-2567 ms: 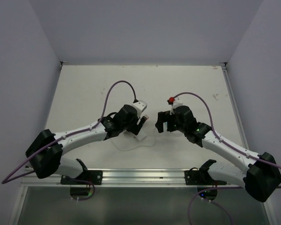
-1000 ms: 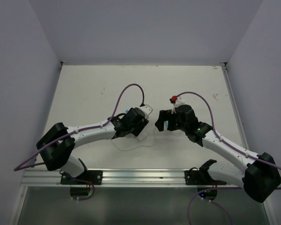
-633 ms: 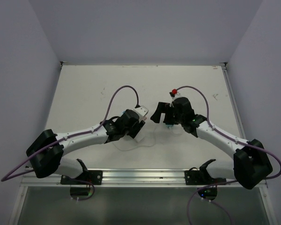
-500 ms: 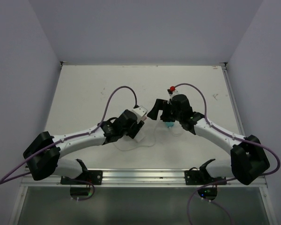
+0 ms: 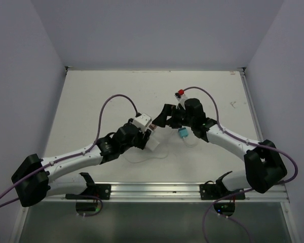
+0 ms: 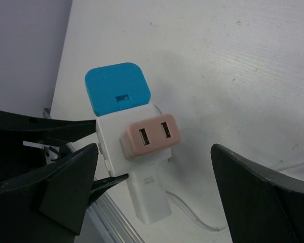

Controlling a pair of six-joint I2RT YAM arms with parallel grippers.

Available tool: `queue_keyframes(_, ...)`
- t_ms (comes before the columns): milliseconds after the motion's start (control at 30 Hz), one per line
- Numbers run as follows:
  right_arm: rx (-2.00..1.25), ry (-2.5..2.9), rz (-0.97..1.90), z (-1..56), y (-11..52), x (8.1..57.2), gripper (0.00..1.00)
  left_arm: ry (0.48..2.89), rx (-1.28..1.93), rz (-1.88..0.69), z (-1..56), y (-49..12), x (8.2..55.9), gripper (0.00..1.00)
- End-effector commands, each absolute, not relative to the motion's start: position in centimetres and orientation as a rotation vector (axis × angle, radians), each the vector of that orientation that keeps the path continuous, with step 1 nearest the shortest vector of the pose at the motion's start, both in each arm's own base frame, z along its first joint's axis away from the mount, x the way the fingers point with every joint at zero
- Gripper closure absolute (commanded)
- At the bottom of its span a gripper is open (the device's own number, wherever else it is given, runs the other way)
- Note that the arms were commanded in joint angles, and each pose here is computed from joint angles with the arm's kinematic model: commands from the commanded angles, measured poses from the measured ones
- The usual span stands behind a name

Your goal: Pull the plug off the socket

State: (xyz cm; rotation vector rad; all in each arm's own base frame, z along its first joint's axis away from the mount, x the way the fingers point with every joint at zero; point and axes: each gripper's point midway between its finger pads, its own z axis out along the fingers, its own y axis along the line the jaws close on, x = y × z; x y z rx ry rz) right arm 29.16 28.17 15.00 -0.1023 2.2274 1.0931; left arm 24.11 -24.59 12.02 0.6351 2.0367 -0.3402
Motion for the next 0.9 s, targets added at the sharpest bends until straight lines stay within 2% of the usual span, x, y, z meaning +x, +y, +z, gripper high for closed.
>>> queue_keyframes(0, -0.180, 2.108, 1.214, 18.8, 29.9, 29.9, 0.04, 1.839, 0.479, -0.521, 17.7, -26.9, 25.3, 1.00)
queue_keyframes(367, -0.185, 2.128, 1.290, 18.0, 30.9, 29.7, 0.08, 1.796, 0.431, -0.595, 18.4, -27.2, 25.0, 1.00)
queue_keyframes(533, -0.188, 2.133, 1.302, 17.5, 31.0, 29.6, 0.13, 1.790, 0.411, -0.611, 18.2, -27.2, 24.9, 1.00)
queue_keyframes(767, -0.177, 2.149, 1.332, 16.1, 31.2, 29.2, 0.34, 1.816, 0.397, -0.623, 16.8, -27.4, 24.9, 1.00)
queue_keyframes(867, -0.174, 2.149, 1.334, 15.7, 31.2, 29.1, 0.47, 1.821, 0.385, -0.628, 16.5, -27.4, 24.9, 1.00)
